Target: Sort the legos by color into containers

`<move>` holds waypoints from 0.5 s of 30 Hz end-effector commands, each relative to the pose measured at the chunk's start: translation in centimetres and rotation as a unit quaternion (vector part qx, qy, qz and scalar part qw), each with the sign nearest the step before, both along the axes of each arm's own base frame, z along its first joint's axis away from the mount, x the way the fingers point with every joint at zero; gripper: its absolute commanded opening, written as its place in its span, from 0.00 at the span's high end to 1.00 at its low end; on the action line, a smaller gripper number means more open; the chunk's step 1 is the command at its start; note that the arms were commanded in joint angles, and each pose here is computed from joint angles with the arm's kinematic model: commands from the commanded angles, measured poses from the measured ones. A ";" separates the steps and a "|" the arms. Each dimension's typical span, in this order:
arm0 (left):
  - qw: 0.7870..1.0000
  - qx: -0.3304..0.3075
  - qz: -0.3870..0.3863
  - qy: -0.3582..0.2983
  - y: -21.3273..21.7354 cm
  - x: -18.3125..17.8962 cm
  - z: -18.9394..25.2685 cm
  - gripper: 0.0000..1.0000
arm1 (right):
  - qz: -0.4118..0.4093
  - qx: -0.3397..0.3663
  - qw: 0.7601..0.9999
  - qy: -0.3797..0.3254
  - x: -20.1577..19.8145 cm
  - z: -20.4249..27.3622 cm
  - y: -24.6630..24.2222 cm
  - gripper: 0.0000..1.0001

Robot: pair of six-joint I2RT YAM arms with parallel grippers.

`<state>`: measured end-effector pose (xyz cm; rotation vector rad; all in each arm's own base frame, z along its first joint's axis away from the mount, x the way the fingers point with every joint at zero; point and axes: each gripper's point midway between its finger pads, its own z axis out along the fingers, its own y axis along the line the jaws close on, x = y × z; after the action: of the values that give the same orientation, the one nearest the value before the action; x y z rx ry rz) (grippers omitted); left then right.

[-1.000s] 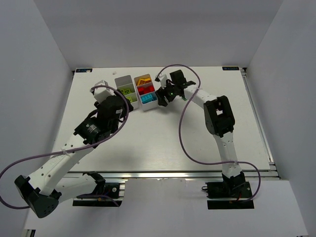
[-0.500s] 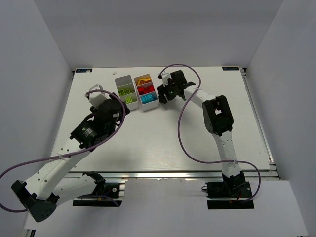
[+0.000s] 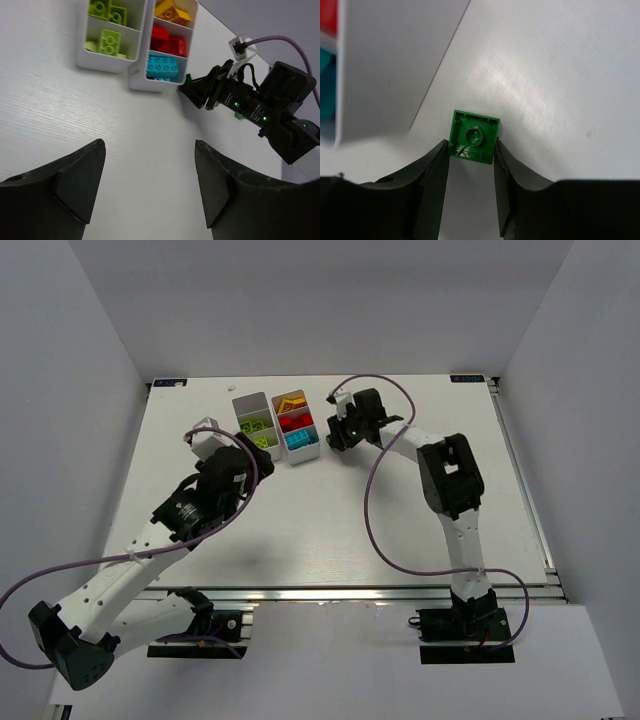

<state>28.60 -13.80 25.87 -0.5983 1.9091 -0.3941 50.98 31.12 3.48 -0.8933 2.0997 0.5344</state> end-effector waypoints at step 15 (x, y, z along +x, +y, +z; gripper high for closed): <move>0.923 -0.249 -0.292 -0.009 -12.9 2.7 -0.2 0.22 | 0.363 0.154 0.900 -0.188 -16.2 15.8 -2.1 1.00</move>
<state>32.63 -23.08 22.79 -0.4777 2.0020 -1.0023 37.69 27.43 18.24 -1.3564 1.4063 0.8747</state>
